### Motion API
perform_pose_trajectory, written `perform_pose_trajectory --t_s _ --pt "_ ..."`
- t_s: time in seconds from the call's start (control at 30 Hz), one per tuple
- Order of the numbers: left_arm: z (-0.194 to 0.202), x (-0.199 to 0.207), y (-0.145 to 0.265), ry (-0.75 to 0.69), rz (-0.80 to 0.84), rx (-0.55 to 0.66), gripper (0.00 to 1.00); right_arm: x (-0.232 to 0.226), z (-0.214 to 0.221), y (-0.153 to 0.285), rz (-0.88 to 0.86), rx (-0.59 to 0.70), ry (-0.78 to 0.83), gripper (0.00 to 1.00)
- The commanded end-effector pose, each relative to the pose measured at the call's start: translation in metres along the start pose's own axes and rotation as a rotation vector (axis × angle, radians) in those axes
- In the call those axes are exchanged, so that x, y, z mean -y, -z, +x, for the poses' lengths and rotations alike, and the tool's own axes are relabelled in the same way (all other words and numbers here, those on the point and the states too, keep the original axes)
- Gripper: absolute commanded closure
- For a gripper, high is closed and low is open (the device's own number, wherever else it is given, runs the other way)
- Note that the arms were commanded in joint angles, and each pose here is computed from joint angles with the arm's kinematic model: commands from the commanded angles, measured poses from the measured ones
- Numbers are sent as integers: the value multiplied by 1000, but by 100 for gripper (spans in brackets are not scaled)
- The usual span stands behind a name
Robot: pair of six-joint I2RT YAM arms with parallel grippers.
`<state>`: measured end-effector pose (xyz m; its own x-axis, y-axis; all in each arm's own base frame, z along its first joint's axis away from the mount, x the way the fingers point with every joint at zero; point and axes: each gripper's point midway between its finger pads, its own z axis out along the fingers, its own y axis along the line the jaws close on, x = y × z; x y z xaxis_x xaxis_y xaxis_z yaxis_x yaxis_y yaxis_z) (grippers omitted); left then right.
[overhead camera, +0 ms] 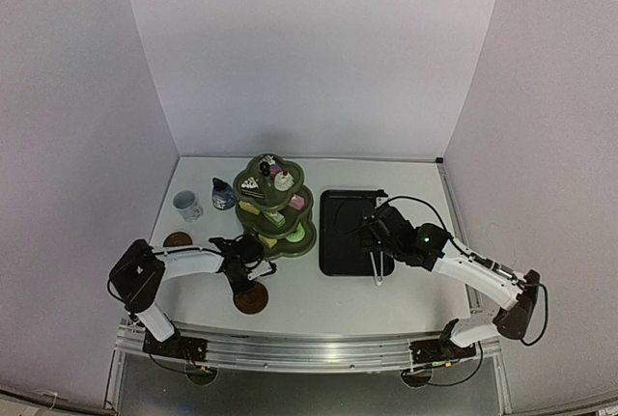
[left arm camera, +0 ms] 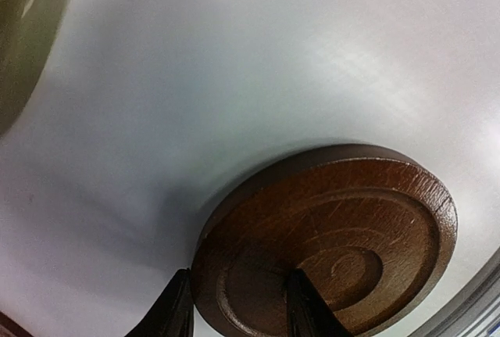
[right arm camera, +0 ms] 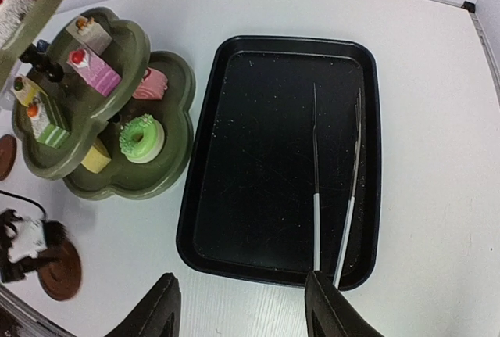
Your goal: Serve the afternoon tea
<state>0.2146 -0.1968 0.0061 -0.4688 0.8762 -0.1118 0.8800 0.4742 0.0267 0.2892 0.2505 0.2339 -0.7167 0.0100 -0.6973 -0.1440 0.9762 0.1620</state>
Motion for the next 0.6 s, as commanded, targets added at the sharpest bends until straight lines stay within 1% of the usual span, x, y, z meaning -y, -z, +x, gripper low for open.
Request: perform_pose_trajectory --t_s 0.0,0.17,0.27,0.37,0.47,0.57 --pt "-23 49 -39 -162 -2 -66 70 10 -10 33 -7 97 -82 48" --pt "-84 54 -44 -227 -36 6 70 8 -14 42 -20 121 -70 48" --pt "-108 68 -43 -320 -38 53 70 5 -13 40 -20 115 -63 48" --pt "-123 79 -47 -348 -8 72 70 3 -12 37 -19 108 -57 48" --pt "-124 81 -50 -339 7 60 70 0 -13 37 -24 108 -54 48" --pt "-128 80 -46 -344 3 74 70 -1 -13 38 -26 108 -50 48"
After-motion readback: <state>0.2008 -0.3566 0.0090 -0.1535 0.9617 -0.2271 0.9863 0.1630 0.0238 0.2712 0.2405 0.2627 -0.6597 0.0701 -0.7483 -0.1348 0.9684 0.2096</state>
